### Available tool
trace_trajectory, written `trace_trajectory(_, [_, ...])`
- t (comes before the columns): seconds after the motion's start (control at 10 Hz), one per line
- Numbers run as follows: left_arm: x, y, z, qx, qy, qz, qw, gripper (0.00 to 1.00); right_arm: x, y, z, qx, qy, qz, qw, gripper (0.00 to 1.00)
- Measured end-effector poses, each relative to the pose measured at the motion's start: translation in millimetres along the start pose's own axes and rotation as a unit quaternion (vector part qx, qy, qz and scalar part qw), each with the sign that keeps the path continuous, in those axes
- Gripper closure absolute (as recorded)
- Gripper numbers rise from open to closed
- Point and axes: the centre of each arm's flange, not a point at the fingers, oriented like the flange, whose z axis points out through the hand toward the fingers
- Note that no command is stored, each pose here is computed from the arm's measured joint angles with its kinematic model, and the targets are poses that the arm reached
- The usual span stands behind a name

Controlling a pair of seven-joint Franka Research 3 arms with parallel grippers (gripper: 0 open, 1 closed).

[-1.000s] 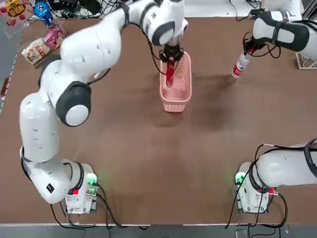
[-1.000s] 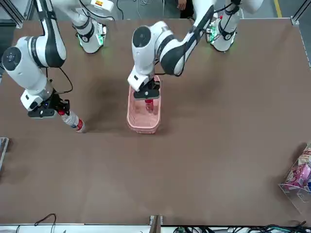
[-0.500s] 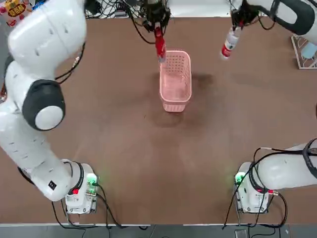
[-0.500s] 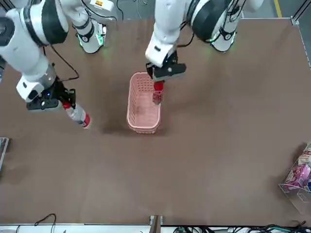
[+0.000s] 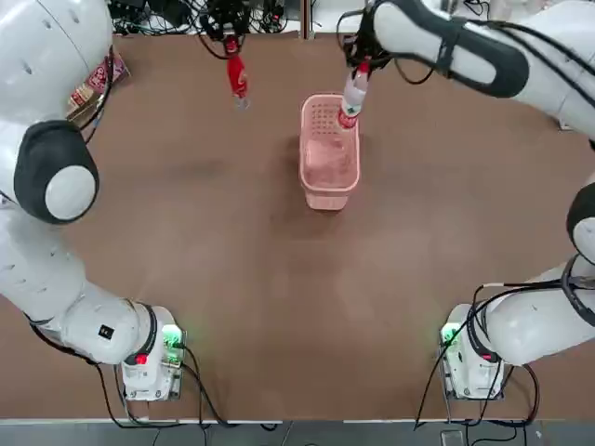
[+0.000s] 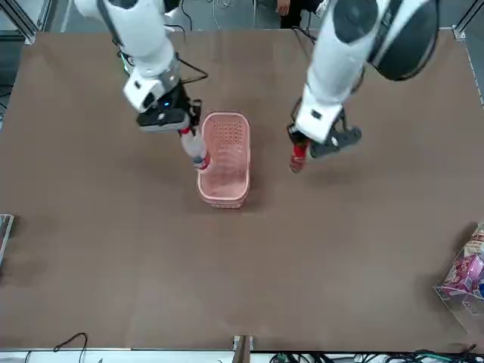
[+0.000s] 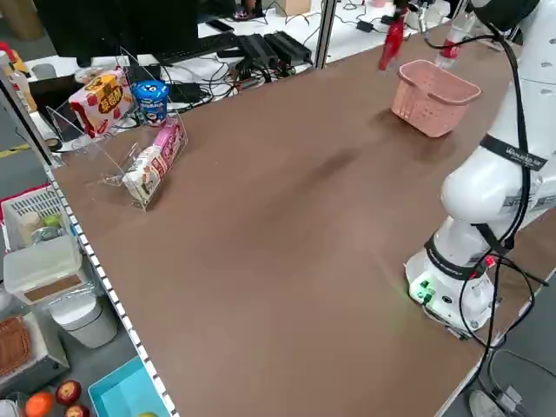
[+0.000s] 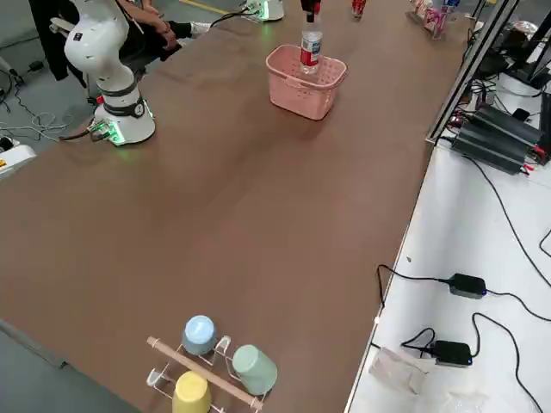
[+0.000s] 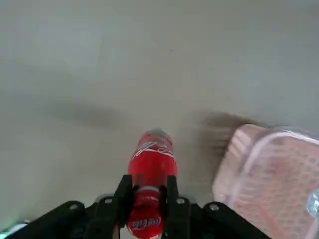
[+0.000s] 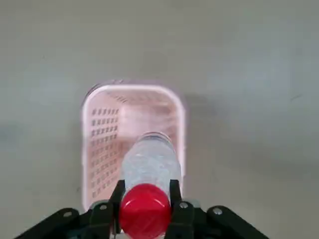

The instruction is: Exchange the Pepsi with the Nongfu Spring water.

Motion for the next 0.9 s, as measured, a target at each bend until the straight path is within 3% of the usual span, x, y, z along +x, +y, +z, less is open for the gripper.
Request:
trace_trajectory(0.2, [35.4,-69.2,28.8,0.0,-0.008,0.034,0.999,0.68,-16.1,-34.3,22.1,0.009,-0.008,-0.008,1.0,0.62])
trace_trajectory(0.5, [42.9,-152.0,75.9,0.004,-0.004,0.065,0.998,0.68,-17.7,-42.6,75.5,-0.015,-0.029,-0.022,0.999,0.62])
trace_trajectory(0.9, [42.9,-208.6,174.4,0.018,0.014,0.084,0.996,0.68,-15.9,-34.9,147.6,-0.049,-0.04,-0.013,0.998,0.62])
